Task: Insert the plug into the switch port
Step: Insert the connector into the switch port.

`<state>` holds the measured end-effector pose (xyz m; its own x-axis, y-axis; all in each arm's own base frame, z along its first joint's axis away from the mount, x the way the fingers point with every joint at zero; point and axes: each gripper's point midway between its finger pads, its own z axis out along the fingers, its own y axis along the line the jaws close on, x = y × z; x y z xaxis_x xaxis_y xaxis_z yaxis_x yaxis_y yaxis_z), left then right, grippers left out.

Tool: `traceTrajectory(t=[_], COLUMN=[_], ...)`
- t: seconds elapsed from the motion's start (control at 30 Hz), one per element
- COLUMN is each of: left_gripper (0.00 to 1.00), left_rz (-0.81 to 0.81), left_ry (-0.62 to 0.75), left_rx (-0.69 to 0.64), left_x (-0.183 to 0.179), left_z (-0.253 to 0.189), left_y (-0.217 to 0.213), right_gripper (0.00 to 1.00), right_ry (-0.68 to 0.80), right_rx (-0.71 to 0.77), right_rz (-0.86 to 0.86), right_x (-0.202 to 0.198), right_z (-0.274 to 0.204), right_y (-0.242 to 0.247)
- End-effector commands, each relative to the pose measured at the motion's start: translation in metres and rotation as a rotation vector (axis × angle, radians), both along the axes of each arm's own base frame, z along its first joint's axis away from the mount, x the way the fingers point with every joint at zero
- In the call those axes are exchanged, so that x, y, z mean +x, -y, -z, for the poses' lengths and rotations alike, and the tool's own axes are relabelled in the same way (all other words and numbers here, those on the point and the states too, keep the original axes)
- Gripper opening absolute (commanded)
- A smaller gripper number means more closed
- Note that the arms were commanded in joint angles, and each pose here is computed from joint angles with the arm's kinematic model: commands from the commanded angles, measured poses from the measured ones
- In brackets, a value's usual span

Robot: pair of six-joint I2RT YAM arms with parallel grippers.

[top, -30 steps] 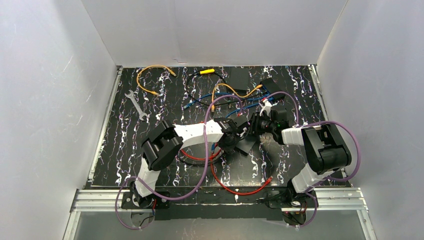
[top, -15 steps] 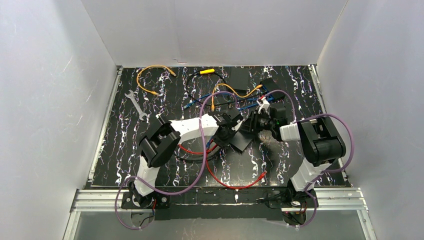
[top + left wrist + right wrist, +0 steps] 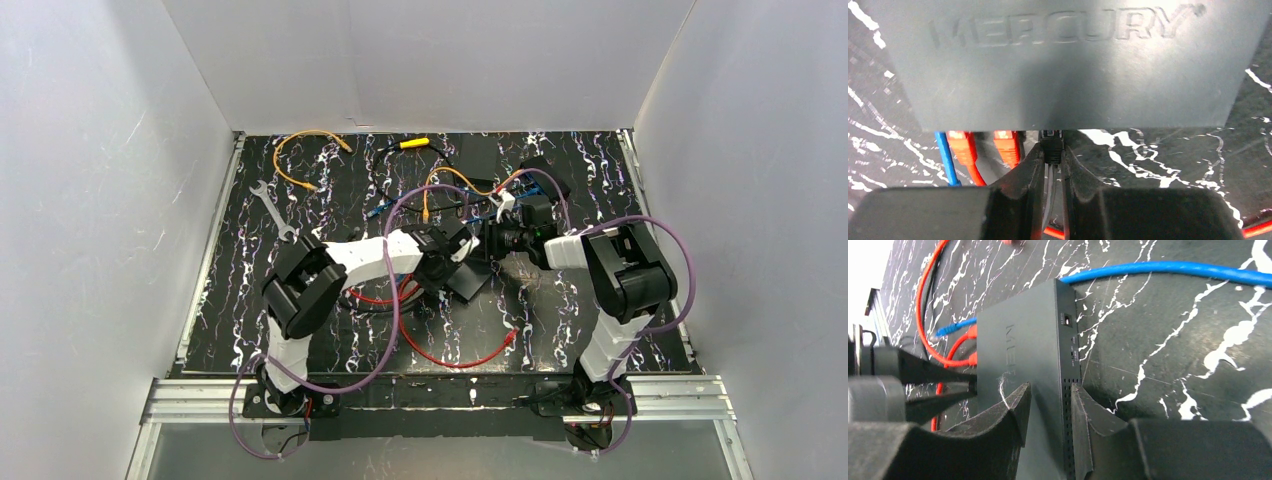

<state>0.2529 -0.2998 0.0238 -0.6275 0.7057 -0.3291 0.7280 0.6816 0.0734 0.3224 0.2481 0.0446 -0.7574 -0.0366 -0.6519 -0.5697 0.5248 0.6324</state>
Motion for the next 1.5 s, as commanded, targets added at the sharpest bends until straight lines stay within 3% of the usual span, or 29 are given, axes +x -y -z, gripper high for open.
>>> traceTrajectory(t=[0.0,0.13,0.33,0.63,0.93,1.47], left_gripper=[0.0,0.0,0.0,0.0,0.0,0.0], left_rz=[-0.199,-0.212,-0.039,0.152,0.156,0.223], left_ry=[0.342,0.35,0.348,0.169,0.108,0.121], left_rx=[-0.374,-0.459,-0.536,-0.415,-0.346,-0.362], left_x=[0.083,0.085,0.08,0.026,0.002,0.004], left_z=[-0.089,-0.093,-0.106,-0.047,-0.018,-0.029], left_y=[0.041,0.044,0.068,0.04,0.012,0.02], right_gripper=[0.42,0.42,0.43,0.49,0.52,0.46], right_ry=[-0.242,-0.245,-0.228,-0.141,-0.141,-0.199], right_rx=[0.133,0.149,0.148,0.076,0.028,0.092], right_rz=[-0.318,-0.356,-0.37,-0.105,0.003,-0.13], right_x=[-0.085,-0.091,-0.093,-0.05,-0.032,-0.051], right_z=[-0.009,-0.012,-0.014,-0.012,0.004,0.003], right_y=[-0.035,-0.04,-0.043,-0.007,0.013,-0.006])
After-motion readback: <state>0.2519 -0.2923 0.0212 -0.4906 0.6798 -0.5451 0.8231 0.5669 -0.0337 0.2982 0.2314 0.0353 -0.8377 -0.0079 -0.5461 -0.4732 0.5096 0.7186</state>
